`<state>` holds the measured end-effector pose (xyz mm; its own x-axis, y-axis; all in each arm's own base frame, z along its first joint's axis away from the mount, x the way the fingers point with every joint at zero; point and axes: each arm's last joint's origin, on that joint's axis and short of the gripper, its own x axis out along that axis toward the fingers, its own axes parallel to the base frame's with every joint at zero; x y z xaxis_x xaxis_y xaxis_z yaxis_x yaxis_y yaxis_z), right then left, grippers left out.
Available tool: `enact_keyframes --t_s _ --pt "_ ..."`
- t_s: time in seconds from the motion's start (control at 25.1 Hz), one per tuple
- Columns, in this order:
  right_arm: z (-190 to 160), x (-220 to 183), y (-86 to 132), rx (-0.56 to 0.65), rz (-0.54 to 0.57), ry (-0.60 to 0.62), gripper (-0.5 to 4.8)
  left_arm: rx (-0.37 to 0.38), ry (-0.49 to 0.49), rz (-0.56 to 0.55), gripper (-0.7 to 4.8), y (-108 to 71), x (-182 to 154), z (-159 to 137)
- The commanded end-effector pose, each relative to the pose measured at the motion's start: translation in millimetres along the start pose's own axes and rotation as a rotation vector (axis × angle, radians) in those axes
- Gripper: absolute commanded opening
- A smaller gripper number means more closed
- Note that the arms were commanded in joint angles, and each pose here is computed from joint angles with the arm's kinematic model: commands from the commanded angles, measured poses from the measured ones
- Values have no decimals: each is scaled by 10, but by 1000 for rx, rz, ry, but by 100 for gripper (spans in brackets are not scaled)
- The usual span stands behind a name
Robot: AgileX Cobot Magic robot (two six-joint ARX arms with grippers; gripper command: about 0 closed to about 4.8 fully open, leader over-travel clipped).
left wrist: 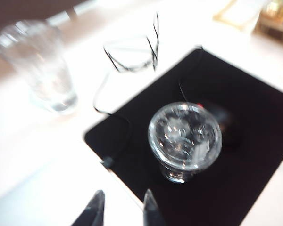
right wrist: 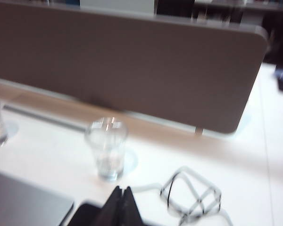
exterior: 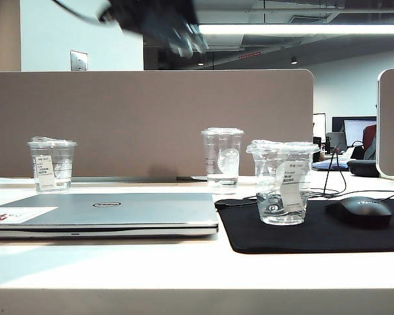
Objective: Pick up the coffee cup on the middle and place it on the right side of the laptop.
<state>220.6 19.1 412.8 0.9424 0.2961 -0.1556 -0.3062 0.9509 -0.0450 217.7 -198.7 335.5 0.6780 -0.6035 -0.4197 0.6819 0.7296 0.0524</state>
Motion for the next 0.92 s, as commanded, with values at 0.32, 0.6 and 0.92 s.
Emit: enact_keyframes --t_s 0.32,0.6,0.92 --pt "-60 -653 198 28 32 126 -6 -9 -26 126 -6 43 -932 -30" --pt "-147 -1127 353 4 21 34 -6 -96 -150 213 -6 56 -1529 -417" --pt "-665 -1455 460 11 31 18 -5 -59 -228 217 -6 29 -1829 -1027"
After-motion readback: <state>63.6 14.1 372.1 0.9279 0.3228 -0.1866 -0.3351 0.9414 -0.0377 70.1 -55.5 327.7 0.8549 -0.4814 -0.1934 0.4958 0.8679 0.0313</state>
